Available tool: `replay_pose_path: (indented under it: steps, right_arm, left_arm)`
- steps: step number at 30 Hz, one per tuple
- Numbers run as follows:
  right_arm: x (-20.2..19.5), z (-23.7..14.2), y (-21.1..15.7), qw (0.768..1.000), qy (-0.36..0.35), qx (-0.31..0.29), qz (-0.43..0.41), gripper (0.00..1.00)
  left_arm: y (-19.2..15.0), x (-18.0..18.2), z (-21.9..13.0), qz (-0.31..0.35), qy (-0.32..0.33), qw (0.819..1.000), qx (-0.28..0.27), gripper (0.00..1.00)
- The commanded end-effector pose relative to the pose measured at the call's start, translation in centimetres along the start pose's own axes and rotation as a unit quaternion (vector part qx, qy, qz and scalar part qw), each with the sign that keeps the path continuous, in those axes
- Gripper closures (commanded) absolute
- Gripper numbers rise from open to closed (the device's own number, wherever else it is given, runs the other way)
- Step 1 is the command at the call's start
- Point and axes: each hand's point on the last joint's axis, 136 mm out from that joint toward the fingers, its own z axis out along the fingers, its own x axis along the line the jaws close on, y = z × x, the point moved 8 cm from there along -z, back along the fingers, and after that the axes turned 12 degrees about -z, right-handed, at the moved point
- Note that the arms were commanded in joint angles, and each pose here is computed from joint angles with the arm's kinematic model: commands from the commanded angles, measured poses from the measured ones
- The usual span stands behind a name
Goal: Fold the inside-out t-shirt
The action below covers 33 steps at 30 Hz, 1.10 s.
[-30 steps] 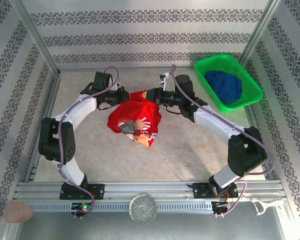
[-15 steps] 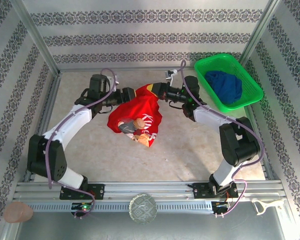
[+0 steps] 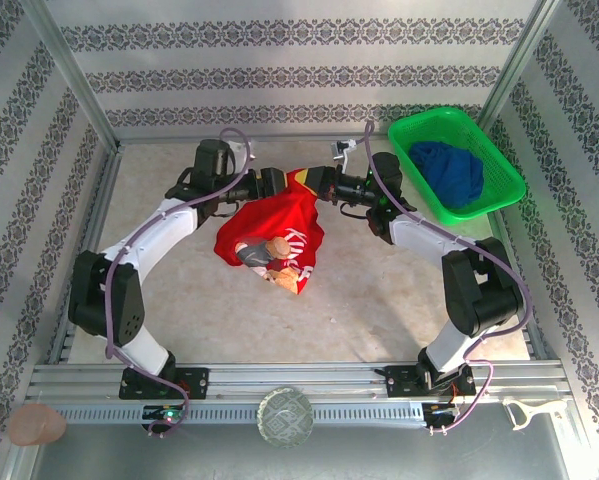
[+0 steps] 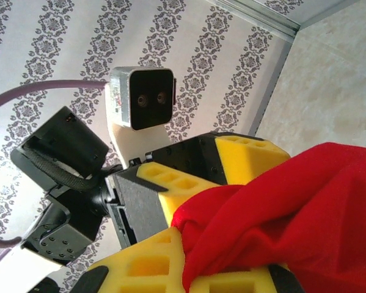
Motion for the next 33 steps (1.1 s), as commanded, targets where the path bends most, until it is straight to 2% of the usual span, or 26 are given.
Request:
replay_pose_path:
  steps: [1, 7, 12, 19, 24, 25, 27, 29, 30, 33]
  right_arm:
    - [2.7, -0.3, 0.8, 0.999, 0.032, -0.006, -0.040, 1.00]
    - [2.7, -0.3, 0.6, 0.999, 0.025, -0.004, -0.036, 1.00]
    - [2.6, -0.7, 0.6, 0.999, 0.019, -0.009, -0.037, 1.00]
    - [2.9, -0.8, 0.6, 0.999, 0.020, -0.008, -0.038, 1.00]
    - [2.9, -0.9, 0.5, 0.999, 0.019, -0.008, -0.037, 1.00]
    - [2.8, -1.0, 0.4, 0.999, 0.017, -0.008, -0.036, 1.00]
    - [2.7, -1.5, 0.5, 0.999, 0.013, -0.014, -0.036, 1.00]
    - [2.3, -2.4, 0.7, 0.999, 0.000, -0.028, -0.034, 1.00]
    - [1.9, -3.0, 0.7, 0.999, -0.009, -0.036, -0.032, 1.00]
    - [0.0, -4.4, 0.5, 0.997, -0.046, -0.056, -0.014, 1.00]
  left_arm:
    - [-0.2, -0.8, 0.8, 0.072, 0.027, 0.997, 0.013, 0.31]
    - [-1.2, 0.0, 2.4, 0.114, 0.049, 0.991, 0.045, 0.31]
    - [-2.7, 1.7, 2.7, 0.122, 0.068, 0.988, 0.067, 0.30]
    - [-2.8, 3.6, 5.0, 0.095, 0.086, 0.988, 0.084, 0.30]
    - [-1.3, 3.2, 7.7, 0.055, 0.050, 0.993, 0.095, 0.30]
    - [-1.1, 3.0, 8.1, 0.048, 0.037, 0.993, 0.099, 0.37]
    - [-0.5, 2.4, 8.5, 0.035, 0.006, 0.994, 0.104, 0.69]
    - [0.2, 1.8, 7.8, 0.026, -0.019, 0.995, 0.091, 0.95]
    - [0.6, 1.7, 7.1, 0.015, -0.035, 0.996, 0.079, 1.00]
    - [2.0, 0.7, 3.6, -0.013, -0.104, 0.994, 0.032, 1.00]
